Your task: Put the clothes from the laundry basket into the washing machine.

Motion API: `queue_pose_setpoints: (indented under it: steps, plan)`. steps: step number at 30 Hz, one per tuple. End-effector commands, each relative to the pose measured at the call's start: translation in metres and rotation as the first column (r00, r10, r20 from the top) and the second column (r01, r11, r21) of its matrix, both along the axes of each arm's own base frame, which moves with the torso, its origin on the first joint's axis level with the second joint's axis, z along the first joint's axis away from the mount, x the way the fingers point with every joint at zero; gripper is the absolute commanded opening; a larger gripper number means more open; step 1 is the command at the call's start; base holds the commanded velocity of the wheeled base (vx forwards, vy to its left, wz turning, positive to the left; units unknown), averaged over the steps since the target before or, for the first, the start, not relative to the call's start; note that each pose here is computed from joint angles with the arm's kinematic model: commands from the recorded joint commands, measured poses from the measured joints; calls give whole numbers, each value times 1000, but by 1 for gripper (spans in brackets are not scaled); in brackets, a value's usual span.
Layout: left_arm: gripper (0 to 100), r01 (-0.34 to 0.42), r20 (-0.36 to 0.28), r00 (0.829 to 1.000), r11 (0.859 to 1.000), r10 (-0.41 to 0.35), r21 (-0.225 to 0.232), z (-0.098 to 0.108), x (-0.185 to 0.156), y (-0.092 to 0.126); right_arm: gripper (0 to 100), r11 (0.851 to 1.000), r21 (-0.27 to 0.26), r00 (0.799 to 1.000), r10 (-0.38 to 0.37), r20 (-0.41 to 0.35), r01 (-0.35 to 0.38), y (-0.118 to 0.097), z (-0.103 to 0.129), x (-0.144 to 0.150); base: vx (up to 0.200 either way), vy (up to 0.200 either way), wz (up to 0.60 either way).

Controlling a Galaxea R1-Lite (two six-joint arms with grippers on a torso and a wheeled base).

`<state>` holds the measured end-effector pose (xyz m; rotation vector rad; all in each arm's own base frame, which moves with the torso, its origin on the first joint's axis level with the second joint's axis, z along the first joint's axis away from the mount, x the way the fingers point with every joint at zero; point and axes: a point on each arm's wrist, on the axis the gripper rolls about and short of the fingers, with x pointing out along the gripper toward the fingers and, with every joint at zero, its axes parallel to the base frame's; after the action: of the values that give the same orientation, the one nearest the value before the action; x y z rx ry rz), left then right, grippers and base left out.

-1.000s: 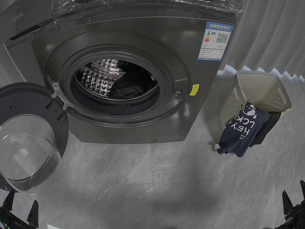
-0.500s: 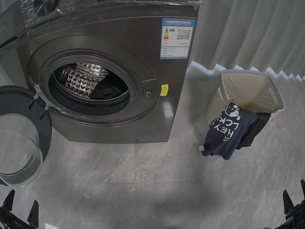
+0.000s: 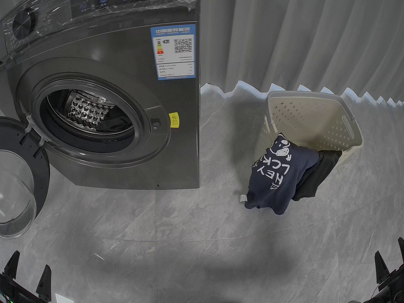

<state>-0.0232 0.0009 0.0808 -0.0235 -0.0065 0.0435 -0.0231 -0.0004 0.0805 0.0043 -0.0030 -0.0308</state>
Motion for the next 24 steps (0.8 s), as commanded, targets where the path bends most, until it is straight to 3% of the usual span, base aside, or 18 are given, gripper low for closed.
queue_pose_setpoints:
  steps: [1, 3, 15, 24]
  plan:
    - [100, -1, -4, 1000, 1000, 1, -3, -5, 0, 0, 100, 1000, 0, 1000, 0, -1, 0, 0, -4, 0, 0, -200, 0]
    - [100, -2, -4, 1000, 1000, 2, -6, -5, 0, 0, 100, 1000, 0, 1000, 0, -1, 0, 0, -4, 0, 0, -200, 0]
    - [100, 1, -4, 1000, 1000, -1, -9, -5, 0, 0, 100, 1000, 0, 1000, 0, -1, 0, 0, -4, 0, 0, 0, 0]
    - [100, 2, -5, 1000, 1000, -2, 10, -5, 0, 0, 100, 1000, -1, 1000, 0, -1, 0, 0, -4, 0, 0, -200, 0]
